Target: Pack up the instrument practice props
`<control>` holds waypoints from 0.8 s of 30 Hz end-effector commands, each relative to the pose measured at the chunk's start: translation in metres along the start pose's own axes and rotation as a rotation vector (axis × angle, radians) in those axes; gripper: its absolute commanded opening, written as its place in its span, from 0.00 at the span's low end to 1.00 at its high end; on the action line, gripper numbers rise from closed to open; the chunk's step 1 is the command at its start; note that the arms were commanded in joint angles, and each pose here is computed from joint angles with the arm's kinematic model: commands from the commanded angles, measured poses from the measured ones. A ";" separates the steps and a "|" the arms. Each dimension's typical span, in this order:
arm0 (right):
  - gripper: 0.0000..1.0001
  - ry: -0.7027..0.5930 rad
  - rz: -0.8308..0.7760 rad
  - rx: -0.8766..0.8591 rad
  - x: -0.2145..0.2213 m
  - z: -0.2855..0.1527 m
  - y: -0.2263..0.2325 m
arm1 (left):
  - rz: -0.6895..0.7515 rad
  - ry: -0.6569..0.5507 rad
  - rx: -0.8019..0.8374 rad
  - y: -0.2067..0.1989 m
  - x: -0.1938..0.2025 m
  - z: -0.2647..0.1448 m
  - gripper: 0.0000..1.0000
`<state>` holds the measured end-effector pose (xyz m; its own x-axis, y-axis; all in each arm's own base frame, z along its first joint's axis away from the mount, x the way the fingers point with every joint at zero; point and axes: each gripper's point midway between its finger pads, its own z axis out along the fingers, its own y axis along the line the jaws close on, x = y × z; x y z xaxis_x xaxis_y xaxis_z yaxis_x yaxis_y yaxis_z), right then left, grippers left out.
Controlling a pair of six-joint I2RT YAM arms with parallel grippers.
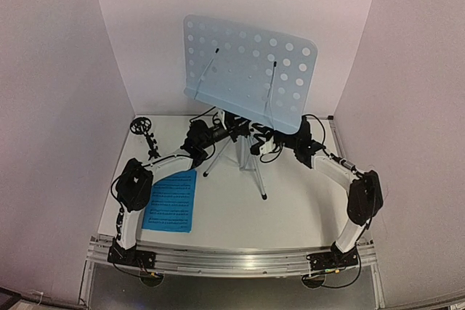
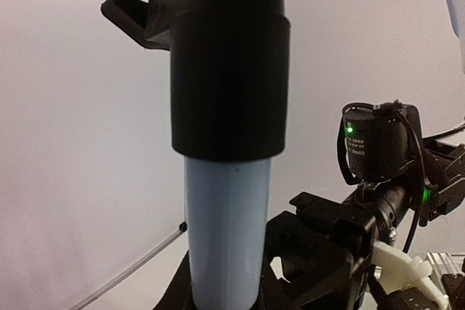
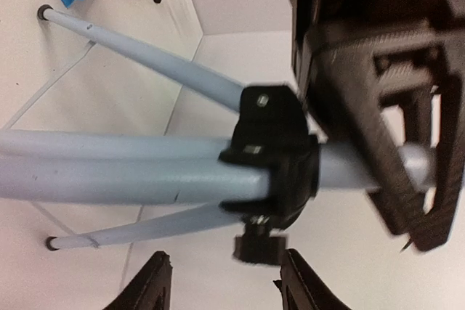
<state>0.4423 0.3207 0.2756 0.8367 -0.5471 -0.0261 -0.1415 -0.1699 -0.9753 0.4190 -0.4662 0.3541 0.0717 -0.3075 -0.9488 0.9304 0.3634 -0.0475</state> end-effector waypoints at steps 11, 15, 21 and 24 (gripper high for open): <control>0.98 0.118 1.447 0.081 0.013 -0.047 -0.026 | -0.080 -0.029 0.003 -0.002 -0.024 0.000 0.00; 0.89 0.155 2.101 -0.009 0.028 -0.043 -0.024 | -0.078 -0.029 0.000 -0.002 -0.023 0.000 0.00; 0.66 0.106 2.750 -0.257 0.023 -0.026 -0.007 | -0.059 -0.024 0.009 -0.003 -0.020 0.000 0.00; 0.61 0.064 2.909 -0.396 0.011 -0.020 -0.011 | -0.055 -0.024 0.010 -0.003 -0.019 0.000 0.00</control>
<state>0.4628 0.2766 0.3100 -0.7495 0.2279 -0.6216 -0.4555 0.5039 0.7339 0.4175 -0.4669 0.3539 0.0705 -0.3063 -0.9493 0.9339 0.3546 -0.0451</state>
